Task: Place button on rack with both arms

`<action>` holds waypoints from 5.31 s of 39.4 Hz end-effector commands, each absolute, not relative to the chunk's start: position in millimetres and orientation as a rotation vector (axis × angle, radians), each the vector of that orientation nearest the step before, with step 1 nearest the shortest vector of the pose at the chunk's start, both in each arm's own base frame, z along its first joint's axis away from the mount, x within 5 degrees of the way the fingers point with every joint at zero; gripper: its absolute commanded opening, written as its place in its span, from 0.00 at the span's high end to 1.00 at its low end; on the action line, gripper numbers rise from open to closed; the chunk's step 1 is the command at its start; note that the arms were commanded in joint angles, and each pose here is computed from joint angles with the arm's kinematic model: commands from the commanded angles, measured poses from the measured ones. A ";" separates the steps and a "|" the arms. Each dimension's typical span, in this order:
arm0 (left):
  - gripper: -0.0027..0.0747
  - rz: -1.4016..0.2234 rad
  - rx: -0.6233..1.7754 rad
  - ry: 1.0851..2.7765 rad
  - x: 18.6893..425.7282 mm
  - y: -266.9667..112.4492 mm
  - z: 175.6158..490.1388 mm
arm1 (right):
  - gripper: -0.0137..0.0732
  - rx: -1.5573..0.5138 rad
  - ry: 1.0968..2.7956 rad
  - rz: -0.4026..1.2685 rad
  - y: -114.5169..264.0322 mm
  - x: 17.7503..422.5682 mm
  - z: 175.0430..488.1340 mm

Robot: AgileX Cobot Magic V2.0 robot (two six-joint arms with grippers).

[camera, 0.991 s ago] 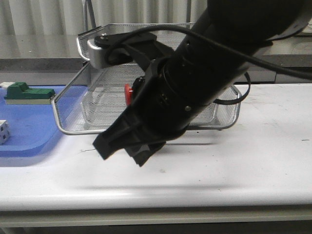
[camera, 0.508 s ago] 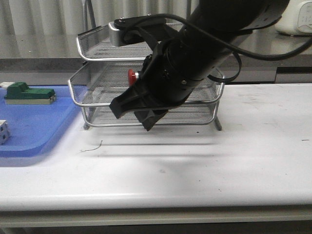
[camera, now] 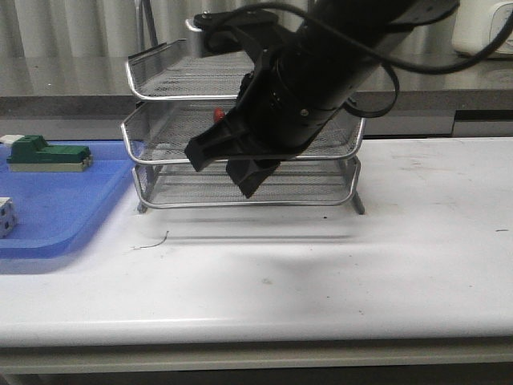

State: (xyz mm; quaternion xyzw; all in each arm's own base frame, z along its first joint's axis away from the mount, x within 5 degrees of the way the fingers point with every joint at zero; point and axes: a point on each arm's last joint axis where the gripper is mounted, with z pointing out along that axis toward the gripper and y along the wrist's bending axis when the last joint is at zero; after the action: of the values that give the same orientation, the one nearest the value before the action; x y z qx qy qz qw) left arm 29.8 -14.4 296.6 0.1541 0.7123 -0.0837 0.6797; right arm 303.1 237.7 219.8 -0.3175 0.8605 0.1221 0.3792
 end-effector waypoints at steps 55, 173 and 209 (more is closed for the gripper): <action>0.99 -0.203 0.304 1.509 29.1 -13.6 311.5 | 0.97 -0.276 1.676 0.298 26.9 70.8 282.2; 0.99 -0.006 0.088 1.552 54.9 -3.4 201.8 | 0.97 0.046 1.566 0.066 0.9 55.5 198.7; 0.99 -0.006 0.088 1.552 54.9 -3.4 201.8 | 0.97 0.058 1.567 0.047 -0.2 55.4 198.5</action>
State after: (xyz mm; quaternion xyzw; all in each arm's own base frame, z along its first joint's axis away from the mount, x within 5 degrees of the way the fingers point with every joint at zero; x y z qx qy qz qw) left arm 55.8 -3.8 195.8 0.0486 0.7341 0.0004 0.6773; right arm 56.5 0.7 189.3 0.0257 0.7386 0.0275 0.6730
